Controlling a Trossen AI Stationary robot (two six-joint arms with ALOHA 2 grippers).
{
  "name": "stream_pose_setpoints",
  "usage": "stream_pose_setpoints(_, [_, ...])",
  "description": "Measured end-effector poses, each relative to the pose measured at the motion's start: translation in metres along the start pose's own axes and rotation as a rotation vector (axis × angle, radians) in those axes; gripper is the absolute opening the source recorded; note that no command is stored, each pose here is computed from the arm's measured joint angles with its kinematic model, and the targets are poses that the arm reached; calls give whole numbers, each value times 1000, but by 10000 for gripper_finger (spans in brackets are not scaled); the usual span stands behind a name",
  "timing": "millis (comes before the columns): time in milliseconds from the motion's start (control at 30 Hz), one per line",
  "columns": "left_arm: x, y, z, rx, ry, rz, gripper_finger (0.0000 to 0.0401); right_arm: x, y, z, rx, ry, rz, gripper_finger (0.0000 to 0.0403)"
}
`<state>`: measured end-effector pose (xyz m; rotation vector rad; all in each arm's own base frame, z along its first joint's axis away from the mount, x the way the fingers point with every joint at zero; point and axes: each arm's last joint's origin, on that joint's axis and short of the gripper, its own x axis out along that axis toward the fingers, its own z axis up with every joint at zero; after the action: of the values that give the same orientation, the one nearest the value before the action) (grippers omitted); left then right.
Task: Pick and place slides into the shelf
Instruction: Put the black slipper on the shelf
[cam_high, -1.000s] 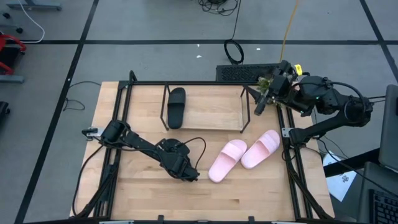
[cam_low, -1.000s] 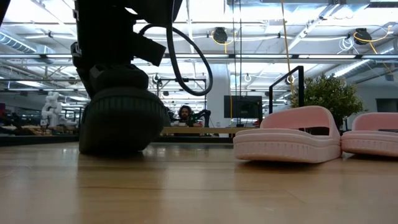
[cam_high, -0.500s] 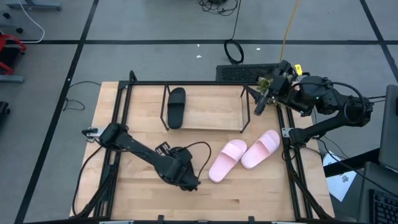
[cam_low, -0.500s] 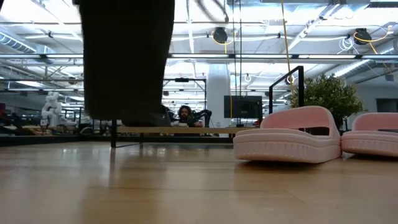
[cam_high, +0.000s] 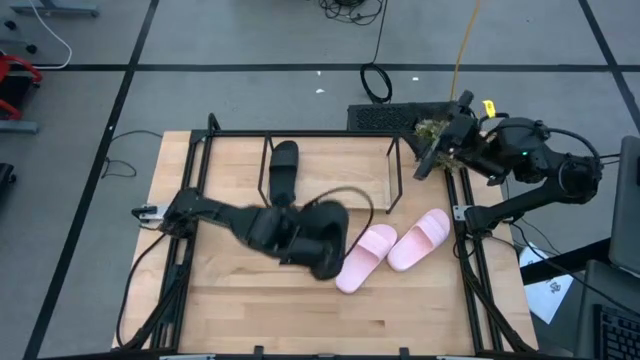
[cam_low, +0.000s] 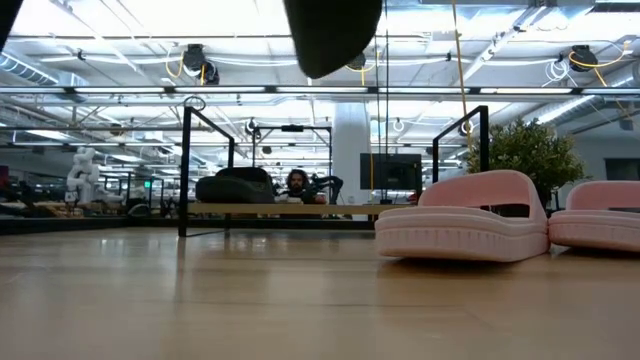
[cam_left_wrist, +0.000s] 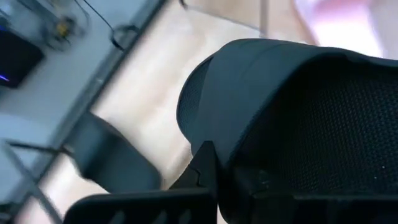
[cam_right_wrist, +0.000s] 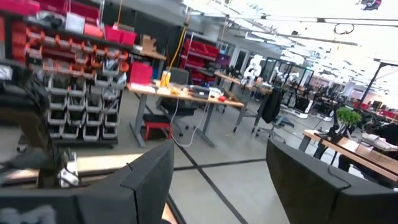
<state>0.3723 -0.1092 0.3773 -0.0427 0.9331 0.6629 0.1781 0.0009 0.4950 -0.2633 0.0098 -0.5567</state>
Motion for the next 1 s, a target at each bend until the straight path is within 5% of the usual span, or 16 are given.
stream_pose_setpoints(567, [65, 119, 58, 363, 78, 372, 0, -21, -20, 7, 100, -40, -71, 247])
stream_pose_setpoints(767, [86, 130, 66, 392, 75, 390, 0, -20, -20, 7, 98, -39, -71, 247])
stream_pose_setpoints(1000, [147, 131, 50, 468, 181, 374, 0, -20, -20, 6, 96, -31, -96, 247])
